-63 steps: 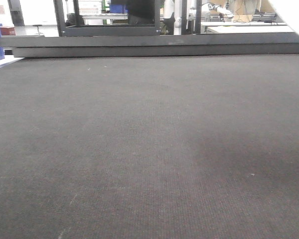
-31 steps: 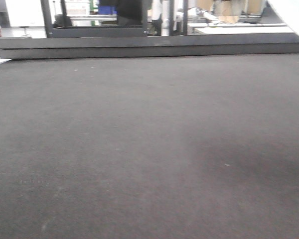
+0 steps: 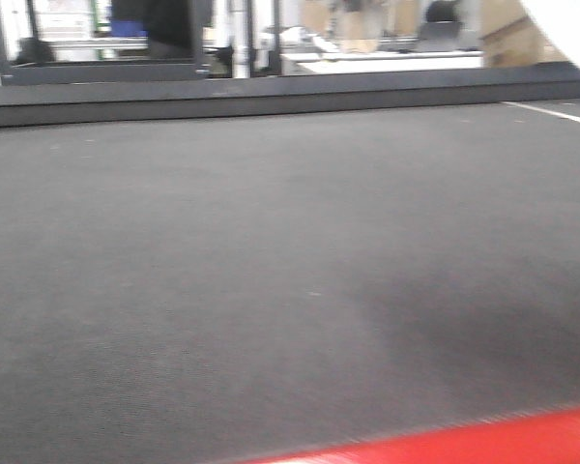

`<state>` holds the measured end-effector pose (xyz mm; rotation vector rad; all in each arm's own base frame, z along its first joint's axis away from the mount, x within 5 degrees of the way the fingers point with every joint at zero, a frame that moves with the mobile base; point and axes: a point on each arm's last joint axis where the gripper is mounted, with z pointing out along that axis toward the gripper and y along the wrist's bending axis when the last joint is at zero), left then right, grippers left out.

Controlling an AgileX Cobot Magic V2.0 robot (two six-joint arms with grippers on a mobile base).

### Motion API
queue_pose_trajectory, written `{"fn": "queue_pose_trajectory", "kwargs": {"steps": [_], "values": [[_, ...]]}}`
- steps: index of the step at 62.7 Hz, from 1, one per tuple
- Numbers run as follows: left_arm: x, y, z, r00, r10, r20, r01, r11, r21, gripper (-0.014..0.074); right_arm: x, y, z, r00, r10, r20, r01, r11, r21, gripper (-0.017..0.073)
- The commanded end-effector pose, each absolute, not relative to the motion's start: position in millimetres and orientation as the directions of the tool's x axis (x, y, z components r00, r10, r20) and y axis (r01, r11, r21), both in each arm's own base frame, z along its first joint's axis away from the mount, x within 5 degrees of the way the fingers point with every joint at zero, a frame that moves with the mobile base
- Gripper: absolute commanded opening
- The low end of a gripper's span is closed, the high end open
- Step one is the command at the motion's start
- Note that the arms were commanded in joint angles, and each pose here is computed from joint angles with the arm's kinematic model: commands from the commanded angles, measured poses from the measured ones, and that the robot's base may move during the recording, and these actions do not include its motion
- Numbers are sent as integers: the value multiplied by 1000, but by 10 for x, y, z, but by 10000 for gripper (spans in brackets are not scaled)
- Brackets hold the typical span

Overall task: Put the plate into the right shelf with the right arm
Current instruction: 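Hold the plate in the right gripper while the base turns away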

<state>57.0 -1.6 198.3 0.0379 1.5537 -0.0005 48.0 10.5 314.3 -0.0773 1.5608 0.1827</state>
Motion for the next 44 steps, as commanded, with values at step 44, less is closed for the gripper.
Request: {"fn": "queue_pose_trajectory", "kwargs": {"steps": [44], "values": [[562,-6,2035,106,7,-994,13,1000,8,-128,470,87,3317,113,83,-990,-153,986,65,54]]}}
